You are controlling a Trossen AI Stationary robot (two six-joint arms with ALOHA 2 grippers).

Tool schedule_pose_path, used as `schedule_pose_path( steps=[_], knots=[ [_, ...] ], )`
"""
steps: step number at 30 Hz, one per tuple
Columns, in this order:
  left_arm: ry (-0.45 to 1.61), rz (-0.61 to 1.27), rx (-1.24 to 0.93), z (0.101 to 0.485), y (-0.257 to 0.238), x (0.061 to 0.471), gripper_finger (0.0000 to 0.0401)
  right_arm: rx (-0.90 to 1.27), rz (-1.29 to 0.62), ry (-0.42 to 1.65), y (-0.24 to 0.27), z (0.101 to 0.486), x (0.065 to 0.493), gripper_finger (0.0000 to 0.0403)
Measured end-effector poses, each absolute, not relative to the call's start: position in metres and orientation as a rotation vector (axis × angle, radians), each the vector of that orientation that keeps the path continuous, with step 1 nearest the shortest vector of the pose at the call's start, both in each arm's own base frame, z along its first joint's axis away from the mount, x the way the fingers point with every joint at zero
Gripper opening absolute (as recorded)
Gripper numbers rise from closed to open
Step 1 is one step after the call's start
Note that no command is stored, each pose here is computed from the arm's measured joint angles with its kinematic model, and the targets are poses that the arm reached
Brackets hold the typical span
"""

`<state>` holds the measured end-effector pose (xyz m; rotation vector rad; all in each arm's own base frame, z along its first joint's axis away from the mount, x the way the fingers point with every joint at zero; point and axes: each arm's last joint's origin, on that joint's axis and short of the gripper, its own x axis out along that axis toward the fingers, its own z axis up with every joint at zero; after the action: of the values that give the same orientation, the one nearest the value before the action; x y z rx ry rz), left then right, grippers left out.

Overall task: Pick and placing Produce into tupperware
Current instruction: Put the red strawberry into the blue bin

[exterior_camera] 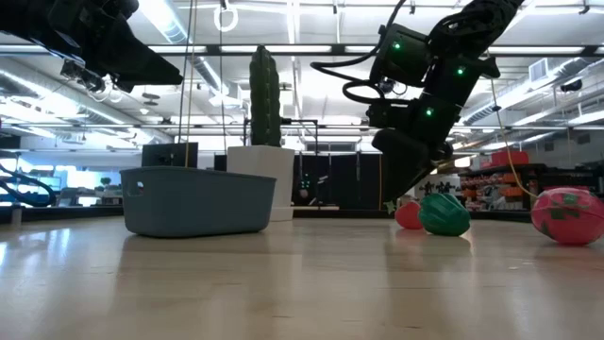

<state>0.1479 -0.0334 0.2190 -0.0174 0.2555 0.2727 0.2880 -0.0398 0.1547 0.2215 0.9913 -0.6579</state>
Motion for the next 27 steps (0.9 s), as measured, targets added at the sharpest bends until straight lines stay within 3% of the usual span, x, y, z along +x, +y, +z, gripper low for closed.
schedule_pose_path(
  steps=[27],
  knots=[
    [0.261, 0.273, -0.015, 0.218, -0.033, 0.148, 0.0115, 0.216, -0.683, 1.027, -0.04, 0.142, 0.29, 0.0189]
  ],
)
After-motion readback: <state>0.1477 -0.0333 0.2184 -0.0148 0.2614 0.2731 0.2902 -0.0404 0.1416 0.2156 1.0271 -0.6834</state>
